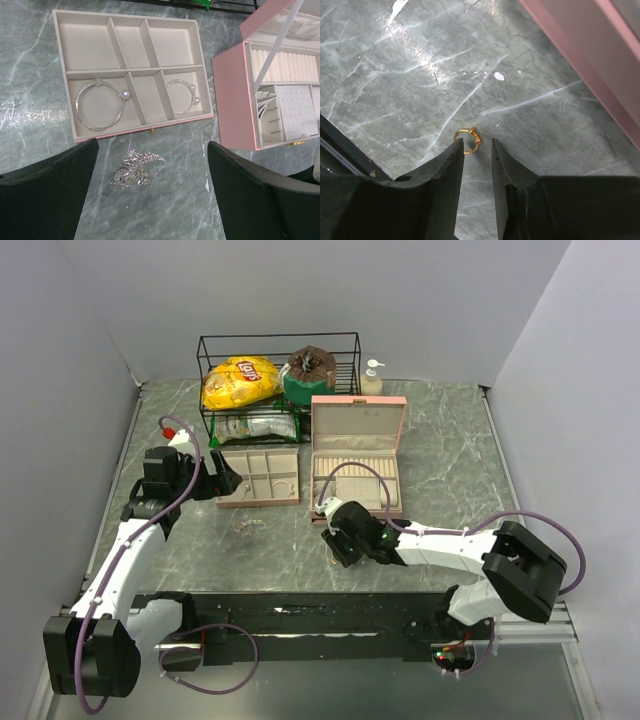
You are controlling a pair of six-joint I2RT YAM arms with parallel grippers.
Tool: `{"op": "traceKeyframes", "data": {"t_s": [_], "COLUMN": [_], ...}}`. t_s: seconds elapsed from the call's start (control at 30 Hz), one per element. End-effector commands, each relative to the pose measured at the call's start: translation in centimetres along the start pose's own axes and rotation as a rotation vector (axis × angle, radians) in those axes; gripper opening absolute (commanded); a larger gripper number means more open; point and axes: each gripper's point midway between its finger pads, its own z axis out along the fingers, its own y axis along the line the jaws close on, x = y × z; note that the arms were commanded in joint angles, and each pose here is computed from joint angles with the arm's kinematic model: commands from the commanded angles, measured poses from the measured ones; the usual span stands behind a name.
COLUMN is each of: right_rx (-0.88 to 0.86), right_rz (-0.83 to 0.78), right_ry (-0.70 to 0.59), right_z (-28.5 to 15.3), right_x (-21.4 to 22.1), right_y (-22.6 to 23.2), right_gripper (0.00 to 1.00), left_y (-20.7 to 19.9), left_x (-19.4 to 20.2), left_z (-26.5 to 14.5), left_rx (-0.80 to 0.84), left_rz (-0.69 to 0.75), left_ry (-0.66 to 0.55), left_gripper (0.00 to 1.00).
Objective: Organize the mixed jewelry
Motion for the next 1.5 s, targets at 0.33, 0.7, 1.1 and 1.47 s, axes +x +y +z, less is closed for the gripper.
{"op": "traceKeyframes", "data": {"t_s": [0.33,0.7,1.1,1.47], "right_rx": [0.011,0.041,0.208,0.451], "right_rz": [-0.069,-0.074,0.182,0.409], "right_ry": [0.009,0.051,0.147,0.220], "right_z": [1.3,1.7,0.8,1.0], "right_x": [-0.9,-0.5,1.6,3.1], "right_y": [0.7,0.8,0.5,0.5], "right_gripper": [0.34,0.19,0.08,0.14], "left_y": [-1.2,-1.3,-1.1,-1.2], "left_x": [-2.2,-2.1,-1.8,-1.7], "left_z": [-0.6,-0.6,-0.2,-0.1], "left_rx": [0.036,0.042,0.041,0.044], "left_rz": [0.046,0.047,0.041,0.037], "left_ry": [-0.061,-0.056,-0.038,-0.031], "left_gripper": [0.96,0.96,0.96,0.96]}}
